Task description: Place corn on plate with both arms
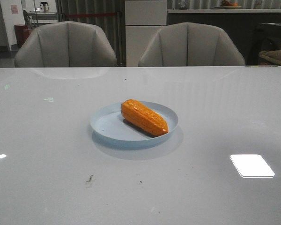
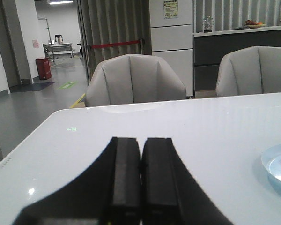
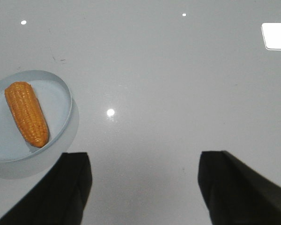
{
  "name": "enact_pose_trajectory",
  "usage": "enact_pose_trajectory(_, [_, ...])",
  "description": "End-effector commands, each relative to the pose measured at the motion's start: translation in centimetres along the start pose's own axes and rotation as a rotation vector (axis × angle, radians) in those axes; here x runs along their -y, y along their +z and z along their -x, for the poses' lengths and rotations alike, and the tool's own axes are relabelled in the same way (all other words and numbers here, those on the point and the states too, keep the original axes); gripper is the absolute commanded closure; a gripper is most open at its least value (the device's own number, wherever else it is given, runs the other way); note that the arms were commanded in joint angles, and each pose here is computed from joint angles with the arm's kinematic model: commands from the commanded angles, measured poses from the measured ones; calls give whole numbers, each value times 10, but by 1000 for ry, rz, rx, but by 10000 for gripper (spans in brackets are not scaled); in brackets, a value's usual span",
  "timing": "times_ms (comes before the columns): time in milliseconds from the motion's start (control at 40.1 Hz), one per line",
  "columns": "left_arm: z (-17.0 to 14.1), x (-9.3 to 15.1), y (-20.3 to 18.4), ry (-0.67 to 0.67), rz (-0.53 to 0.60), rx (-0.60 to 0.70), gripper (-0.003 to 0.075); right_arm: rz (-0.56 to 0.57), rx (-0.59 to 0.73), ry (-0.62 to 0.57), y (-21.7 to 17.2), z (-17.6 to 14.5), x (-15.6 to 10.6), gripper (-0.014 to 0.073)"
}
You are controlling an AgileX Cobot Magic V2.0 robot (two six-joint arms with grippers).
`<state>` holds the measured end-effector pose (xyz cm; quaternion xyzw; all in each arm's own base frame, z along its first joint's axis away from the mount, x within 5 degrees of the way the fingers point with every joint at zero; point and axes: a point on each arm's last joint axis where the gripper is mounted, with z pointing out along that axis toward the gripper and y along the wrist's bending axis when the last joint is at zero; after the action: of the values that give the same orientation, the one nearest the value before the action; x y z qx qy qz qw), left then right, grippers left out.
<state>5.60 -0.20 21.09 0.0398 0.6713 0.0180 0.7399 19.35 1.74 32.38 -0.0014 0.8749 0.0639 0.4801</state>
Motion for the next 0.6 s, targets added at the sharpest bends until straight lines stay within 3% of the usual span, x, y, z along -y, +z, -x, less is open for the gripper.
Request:
enact_pose_trajectory(0, [-5, 1, 0, -6, -6, 51, 626, -17, 119, -23, -9, 16, 2, 13])
enact_pose_trajectory(125, [-5, 1, 0, -6, -6, 51, 626, -58, 162, -112, -25, 16, 4, 17])
enact_pose_trajectory(199, [-5, 1, 0, -6, -6, 51, 626, -57, 183, -114, -33, 12, 3, 79])
enact_pose_trajectory(424, [-5, 1, 0, -6, -6, 51, 626, -54, 260, -114, -49, -28, 6, 451])
enact_pose_trajectory(523, [-5, 1, 0, -6, -6, 51, 626, -53, 338, -116, -57, -52, 8, 573])
enact_pose_trajectory(573, [-5, 1, 0, -6, -6, 51, 626, -53, 366, -116, -57, -68, 9, 570])
